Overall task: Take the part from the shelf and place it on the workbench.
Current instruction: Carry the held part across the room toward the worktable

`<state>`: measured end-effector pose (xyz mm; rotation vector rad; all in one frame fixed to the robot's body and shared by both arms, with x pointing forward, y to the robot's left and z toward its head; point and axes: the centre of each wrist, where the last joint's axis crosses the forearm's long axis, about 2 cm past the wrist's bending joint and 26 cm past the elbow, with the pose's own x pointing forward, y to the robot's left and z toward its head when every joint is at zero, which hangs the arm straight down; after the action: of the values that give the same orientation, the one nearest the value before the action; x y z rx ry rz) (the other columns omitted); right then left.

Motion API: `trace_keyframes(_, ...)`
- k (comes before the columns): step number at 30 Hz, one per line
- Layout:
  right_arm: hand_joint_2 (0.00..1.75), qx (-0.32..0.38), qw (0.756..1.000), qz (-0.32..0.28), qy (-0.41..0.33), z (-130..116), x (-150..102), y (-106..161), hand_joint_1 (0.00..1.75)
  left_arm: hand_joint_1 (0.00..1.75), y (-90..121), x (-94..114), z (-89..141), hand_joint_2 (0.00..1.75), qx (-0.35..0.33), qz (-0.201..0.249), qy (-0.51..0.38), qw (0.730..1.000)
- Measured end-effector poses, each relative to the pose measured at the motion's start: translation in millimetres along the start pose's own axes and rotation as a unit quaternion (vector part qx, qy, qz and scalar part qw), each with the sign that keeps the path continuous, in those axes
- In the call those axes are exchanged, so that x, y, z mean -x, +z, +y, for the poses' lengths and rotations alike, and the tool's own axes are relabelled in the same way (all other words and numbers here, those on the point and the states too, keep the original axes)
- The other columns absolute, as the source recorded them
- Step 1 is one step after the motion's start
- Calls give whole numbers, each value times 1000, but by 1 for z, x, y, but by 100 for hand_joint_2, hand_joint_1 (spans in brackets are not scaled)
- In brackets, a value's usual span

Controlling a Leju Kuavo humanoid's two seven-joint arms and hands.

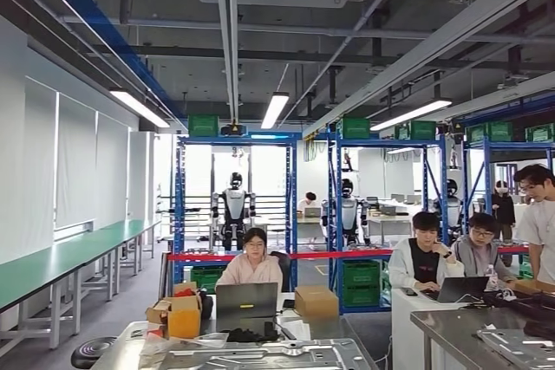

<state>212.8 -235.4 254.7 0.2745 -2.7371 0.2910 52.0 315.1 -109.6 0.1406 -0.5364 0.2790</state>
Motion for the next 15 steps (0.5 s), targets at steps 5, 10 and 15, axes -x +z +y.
trace_keyframes(5,175,0,1000,1,0,0,0,1,175,0,2,4,1,175,-2,4,-1,1000)
trace_keyframes(10,175,-1,1000,2,0,0,0,1,175,0,2,4,2,175,-3,4,-2,1000)
trace_keyframes(15,175,-1,1000,0,1,0,0,0,175,0,1,2,1,175,-3,1,-1,1000)
